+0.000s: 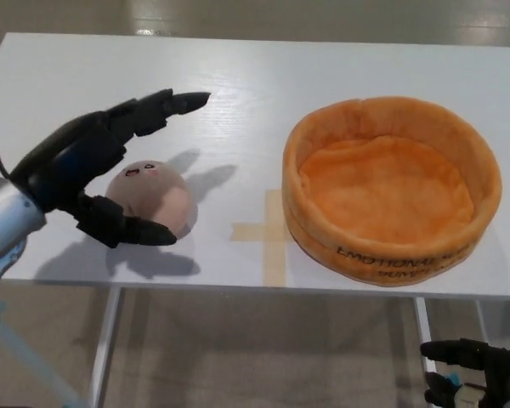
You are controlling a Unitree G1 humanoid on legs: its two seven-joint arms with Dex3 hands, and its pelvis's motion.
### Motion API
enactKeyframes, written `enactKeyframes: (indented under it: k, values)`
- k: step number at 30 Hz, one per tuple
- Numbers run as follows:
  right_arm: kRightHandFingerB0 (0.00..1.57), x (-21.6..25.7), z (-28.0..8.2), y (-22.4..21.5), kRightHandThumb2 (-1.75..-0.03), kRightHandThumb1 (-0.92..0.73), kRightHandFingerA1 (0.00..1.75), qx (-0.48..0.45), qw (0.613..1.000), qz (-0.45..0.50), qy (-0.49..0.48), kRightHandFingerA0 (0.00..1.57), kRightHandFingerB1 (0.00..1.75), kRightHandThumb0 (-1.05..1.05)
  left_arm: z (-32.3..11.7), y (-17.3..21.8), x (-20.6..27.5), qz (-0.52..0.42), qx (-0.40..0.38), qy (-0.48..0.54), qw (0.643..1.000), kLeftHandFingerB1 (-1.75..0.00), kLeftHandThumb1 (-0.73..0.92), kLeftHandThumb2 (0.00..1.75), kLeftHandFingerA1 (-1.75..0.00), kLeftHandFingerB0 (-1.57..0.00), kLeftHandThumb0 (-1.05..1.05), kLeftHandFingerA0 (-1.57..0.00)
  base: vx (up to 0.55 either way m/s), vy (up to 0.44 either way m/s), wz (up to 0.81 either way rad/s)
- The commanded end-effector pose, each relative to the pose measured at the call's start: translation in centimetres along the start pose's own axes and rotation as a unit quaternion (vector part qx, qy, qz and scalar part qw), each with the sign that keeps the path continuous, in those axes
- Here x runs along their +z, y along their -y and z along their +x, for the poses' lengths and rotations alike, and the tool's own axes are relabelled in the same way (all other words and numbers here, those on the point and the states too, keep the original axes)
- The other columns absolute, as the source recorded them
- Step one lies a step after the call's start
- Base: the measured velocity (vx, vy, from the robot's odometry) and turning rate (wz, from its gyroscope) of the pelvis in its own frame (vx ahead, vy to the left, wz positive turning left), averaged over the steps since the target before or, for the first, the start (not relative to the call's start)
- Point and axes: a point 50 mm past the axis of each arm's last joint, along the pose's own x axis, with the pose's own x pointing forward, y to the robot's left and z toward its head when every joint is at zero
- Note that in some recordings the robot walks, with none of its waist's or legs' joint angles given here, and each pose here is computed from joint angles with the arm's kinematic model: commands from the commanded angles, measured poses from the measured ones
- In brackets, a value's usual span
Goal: Use the left hand to pick up the pink round toy on the left and place it inside the orange plate on the desk.
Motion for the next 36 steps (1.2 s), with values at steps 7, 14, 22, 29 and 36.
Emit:
enactKeyframes:
  k: [7, 14, 22, 29, 36]
  values:
    - [0.70, -0.5, -0.1, 0.2, -0.58, -0.62, 0.56, -0.002, 1.000, 0.006, -0.009, 0.78, 0.51, -0.21, 1.3, 4.5, -4.7, 0.164, -0.048, -0.136, 0.976, -0.29, 0.38, 0.52, -0.15, -0.13, -0.28, 0.00, 0.00, 0.000, 0.00]
    - [0.70, -0.5, -0.1, 0.1, -0.57, -0.61, 0.57, -0.003, 1.000, 0.008, -0.010, 0.79, 0.51, -0.21, 1.5, 6.2, -5.5, 0.138, -0.063, -0.153, 0.977, -0.32, 0.65, 0.60, -0.33, -0.33, -0.31, -0.29, 0.00, 0.000, 0.00]
    - [0.69, -0.4, -0.1, 0.2, -0.57, -0.61, 0.57, -0.004, 1.000, 0.013, -0.011, 0.78, 0.51, -0.21, 2.1, 6.4, -5.4, 0.132, -0.009, -0.151, 0.980, -0.99, 0.81, 0.66, -1.55, -0.71, -0.30, -0.64, 0.00, 0.000, 0.00]
    - [0.68, -0.3, -0.1, 0.1, -0.57, -0.61, 0.56, -0.003, 1.000, 0.013, -0.008, 0.79, 0.50, -0.21, 2.5, 5.4, -4.6, 0.138, 0.035, -0.116, 0.983, -0.84, 0.82, 0.67, -1.57, -0.76, -0.30, -0.66, 0.00, 0.000, 0.00]
    - [0.68, -0.3, 0.0, 0.2, -0.58, -0.62, 0.56, -0.003, 1.000, 0.013, -0.007, 0.78, 0.50, -0.20, 3.5, 3.4, -3.2, 0.132, 0.085, -0.073, 0.985, -1.46, 0.82, 0.61, -1.72, -0.53, -0.31, -0.68, 0.00, 0.000, 0.00]
